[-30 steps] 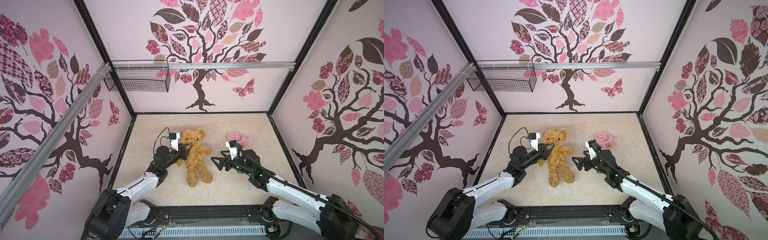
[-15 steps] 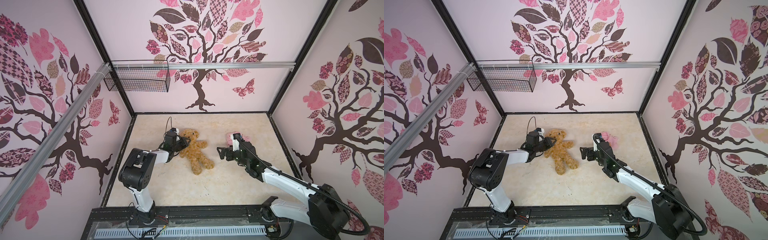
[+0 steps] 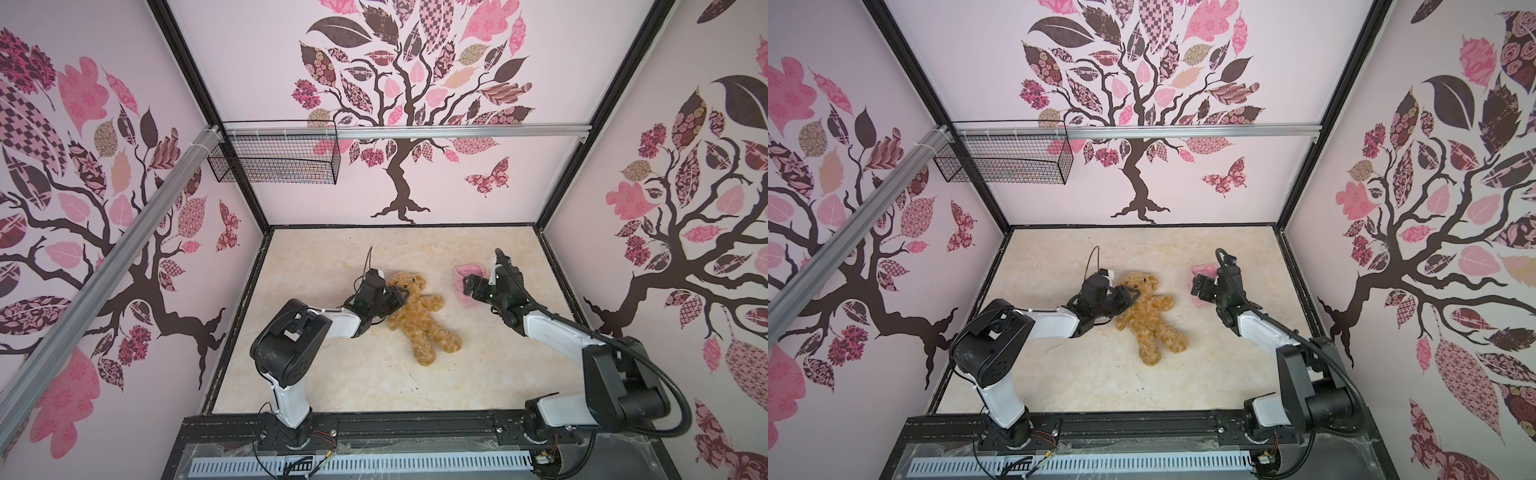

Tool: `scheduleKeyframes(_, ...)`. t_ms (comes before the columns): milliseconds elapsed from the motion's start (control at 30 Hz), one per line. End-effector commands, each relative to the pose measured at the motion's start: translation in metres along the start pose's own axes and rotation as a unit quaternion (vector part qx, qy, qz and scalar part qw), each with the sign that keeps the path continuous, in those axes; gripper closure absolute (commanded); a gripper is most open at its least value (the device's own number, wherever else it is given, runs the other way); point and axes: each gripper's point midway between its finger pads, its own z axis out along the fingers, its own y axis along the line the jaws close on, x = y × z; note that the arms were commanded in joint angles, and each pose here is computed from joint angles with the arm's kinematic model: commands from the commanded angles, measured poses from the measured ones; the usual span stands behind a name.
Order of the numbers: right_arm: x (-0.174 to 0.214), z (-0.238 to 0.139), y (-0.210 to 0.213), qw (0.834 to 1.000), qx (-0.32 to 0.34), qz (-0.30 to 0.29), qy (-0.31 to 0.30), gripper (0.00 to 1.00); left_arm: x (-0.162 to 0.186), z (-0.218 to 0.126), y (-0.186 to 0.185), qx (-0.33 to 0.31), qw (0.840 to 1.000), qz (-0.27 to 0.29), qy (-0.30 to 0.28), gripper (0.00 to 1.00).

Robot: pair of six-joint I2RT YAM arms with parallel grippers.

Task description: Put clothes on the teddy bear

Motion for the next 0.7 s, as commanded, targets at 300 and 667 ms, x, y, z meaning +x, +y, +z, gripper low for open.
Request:
scheduleKeyframes(300,0.005,0.104,-0.035,0.99,0.103,-0.01,0.095,0.34,0.042,-0.006,-0.033,0.013,0.998,0.044,0.041,0.17)
scheduleKeyframes(667,-0.002,0.107,-0.036,0.991,0.101,-0.006,0.092,0.96,-0.008,-0.071,-0.037,-0.021,0.99,0.13,-0.04,0.11)
